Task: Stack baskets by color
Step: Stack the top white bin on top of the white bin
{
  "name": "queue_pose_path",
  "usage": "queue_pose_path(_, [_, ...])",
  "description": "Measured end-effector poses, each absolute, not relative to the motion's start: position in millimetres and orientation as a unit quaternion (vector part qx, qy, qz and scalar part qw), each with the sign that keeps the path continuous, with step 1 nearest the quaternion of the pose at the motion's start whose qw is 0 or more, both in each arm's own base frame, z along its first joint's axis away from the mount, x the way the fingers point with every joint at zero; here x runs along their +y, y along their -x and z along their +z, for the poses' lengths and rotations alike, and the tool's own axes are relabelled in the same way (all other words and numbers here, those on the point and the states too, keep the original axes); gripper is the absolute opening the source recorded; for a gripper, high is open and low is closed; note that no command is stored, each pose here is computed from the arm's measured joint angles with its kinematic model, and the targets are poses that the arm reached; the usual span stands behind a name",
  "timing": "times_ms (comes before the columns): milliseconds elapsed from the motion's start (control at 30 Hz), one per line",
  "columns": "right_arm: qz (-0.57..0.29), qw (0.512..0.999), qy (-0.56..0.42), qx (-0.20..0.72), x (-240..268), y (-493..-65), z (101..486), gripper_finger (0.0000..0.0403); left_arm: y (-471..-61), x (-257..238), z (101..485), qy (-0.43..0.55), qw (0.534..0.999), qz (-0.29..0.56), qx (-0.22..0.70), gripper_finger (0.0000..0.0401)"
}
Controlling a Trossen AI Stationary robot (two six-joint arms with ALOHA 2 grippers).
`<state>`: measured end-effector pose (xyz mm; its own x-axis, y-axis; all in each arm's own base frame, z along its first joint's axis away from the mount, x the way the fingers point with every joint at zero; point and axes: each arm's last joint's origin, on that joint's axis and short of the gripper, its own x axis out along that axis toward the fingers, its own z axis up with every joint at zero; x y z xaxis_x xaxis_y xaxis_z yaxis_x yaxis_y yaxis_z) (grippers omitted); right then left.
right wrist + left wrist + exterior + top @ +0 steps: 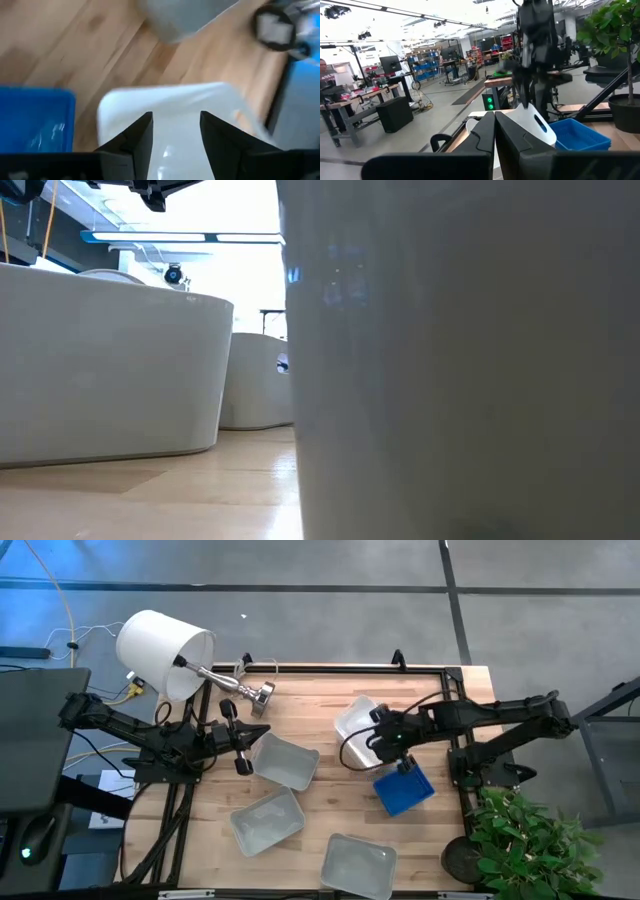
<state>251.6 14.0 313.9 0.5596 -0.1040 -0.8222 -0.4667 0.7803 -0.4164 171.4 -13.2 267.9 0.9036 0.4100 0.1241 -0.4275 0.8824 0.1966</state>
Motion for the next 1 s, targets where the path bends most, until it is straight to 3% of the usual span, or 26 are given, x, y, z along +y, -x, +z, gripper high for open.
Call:
queue_pose_path(167, [-0.039, 0.875, 0.229, 0.424, 1, -256, 347, 0.0149, -171, -13, 268, -0.110, 0.969, 0.216, -0.040, 0.0000])
queue_pose_path(300, [-0.202, 0.890, 0.058, 0.404, -21, -253, 354, 0.0149, -171, -13, 268, -0.118, 0.968, 0.216, -0.038, 0.0000])
queue_pose_path(400, [-0.275, 0.878, -0.047, 0.389, -35, -254, 350, 0.0149, -171, -13, 268, -0.118, 0.968, 0.216, -0.038, 0.0000])
queue_pose_path(633, [-0.333, 0.828, -0.051, 0.448, -28, -271, 324, 0.0149, -171, -13, 269, -0.140, 0.965, 0.218, -0.036, 0.0000])
queue_pose_path(867, [-0.443, 0.752, -0.074, 0.483, -20, -282, 326, 0.0149, -171, -13, 269, -0.147, 0.964, 0.218, -0.035, 0.0000])
queue_pose_path(1000, [-0.461, 0.741, -0.081, 0.482, -16, -289, 323, 0.0149, -171, -13, 269, -0.165, 0.961, 0.219, -0.031, 0.0000])
